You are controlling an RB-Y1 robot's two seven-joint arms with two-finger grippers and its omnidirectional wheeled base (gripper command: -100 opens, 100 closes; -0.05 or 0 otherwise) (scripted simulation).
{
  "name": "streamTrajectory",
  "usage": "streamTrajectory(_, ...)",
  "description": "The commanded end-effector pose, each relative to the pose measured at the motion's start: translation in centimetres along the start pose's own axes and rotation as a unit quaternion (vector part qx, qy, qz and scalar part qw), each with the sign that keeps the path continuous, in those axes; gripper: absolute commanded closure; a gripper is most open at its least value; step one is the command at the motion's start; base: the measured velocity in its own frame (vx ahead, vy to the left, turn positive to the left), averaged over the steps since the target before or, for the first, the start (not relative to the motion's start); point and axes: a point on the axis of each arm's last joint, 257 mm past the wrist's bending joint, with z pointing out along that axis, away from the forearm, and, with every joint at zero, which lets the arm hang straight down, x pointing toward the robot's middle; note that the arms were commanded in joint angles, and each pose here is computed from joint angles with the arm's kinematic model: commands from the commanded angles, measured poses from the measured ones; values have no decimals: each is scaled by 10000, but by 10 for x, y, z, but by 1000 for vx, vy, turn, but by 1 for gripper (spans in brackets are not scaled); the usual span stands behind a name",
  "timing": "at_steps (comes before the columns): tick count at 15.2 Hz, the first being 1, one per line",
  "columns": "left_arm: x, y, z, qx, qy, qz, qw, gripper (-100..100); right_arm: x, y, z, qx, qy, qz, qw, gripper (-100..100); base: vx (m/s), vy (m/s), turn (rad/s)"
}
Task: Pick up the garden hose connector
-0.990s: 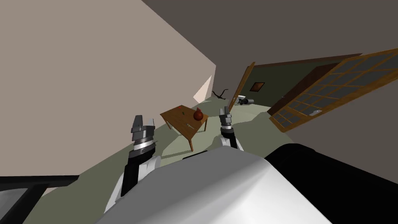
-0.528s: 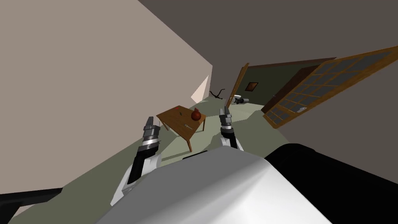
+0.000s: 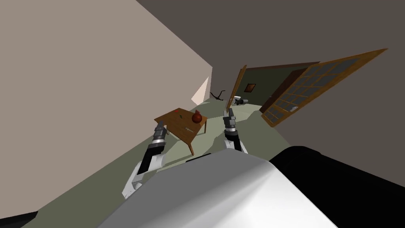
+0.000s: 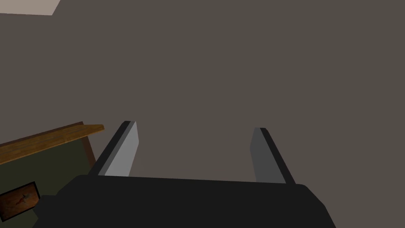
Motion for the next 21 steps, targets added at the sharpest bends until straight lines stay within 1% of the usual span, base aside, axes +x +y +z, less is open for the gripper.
streamTrajectory(1,1,20,4,-244,60,23,9997,-100,0,0,0,0,0,0,10000,0,4,-18,-123)
streamTrajectory(2,4,34,9,-428,128,45,9990,-100,0,0,0,0,0,0,10000,0,4,-22,-161)
streamTrajectory(3,4,42,7,-506,129,47,9986,-100,0,0,0,0,0,0,10000,0,3,-19,-120)
streamTrajectory(4,7,54,12,-675,197,70,9975,-100,0,0,0,0,0,0,10000,0,3,-20,-121)
streamTrajectory(5,7,65,9,-777,198,73,9967,-100,0,0,0,0,0,0,10000,0,2,-19,-102)
streamTrajectory(6,7,65,9,-777,198,73,9967,-100,0,0,0,0,0,0,10000,0,1,-12,-36)
streamTrajectory(7,9,82,12,-1001,266,100,9946,-100,0,0,0,0,0,-1,10000,0,3,-16,-97)
streamTrajectory(8,9,87,10,-1057,266,102,9940,-100,0,0,0,0,0,0,10000,0,5,-17,-129)
streamTrajectory(9,12,98,15,-1222,333,128,9919,-100,0,0,0,0,0,0,10000,0,5,-21,-190)
streamTrajectory(10,11,110,11,-1343,333,133,9903,-100,0,0,0,0,0,0,10000,0,6,-18,-150)
streamTrajectory(11,13,123,14,-1522,397,162,9874,-100,0,0,0,0,0,0,10000,0,7,-19,-163)
streamTrajectory(12,13,133,10,-1634,398,167,9856,-100,0,0,0,0,0,0,10000,0,7,-17,-122)
streamTrajectory(13,15,145,14,-1801,458,197,9824,-100,0,0,0,0,0,0,10000,0,10,-22,-160)
streamTrajectory(14,14,155,9,-1921,461,201,9801,-100,0,0,0,0,0,0,10000,0,8,-19,-139)
streamTrajectory(15,14,156,9,-1928,461,202,9800,-100,0,0,0,0,0,0,10000,0,6,-12,-34)
streamTrajectory(16,16,168,12,-2110,524,232,9758,-100,0,0,0,0,0,-1,10000,0,8,-16,-108)
streamTrajectory(17,15,178,7,-2223,522,238,9733,-100,0,0,0,0,0,0,10000,0,8,-15,-123)
streamTrajectory(18,16,189,10,-2402,583,269,9686,-100,0,0,0,0,0,0,10000,0,10,-21,-195)
streamTrajectory(19,15,200,4,-2519,579,274,9656,-100,0,0,0,0,0,0,10000,0,10,-18,-159)
streamTrajectory(20,16,210,6,-2675,633,306,9610,-100,0,0,0,0,0,0,10000,0,12,-20,-164)
streamTrajectory(21,15,221,0,-2813,634,311,9570,-100,0,0,0,0,0,0,10000,0,13,-18,-125)
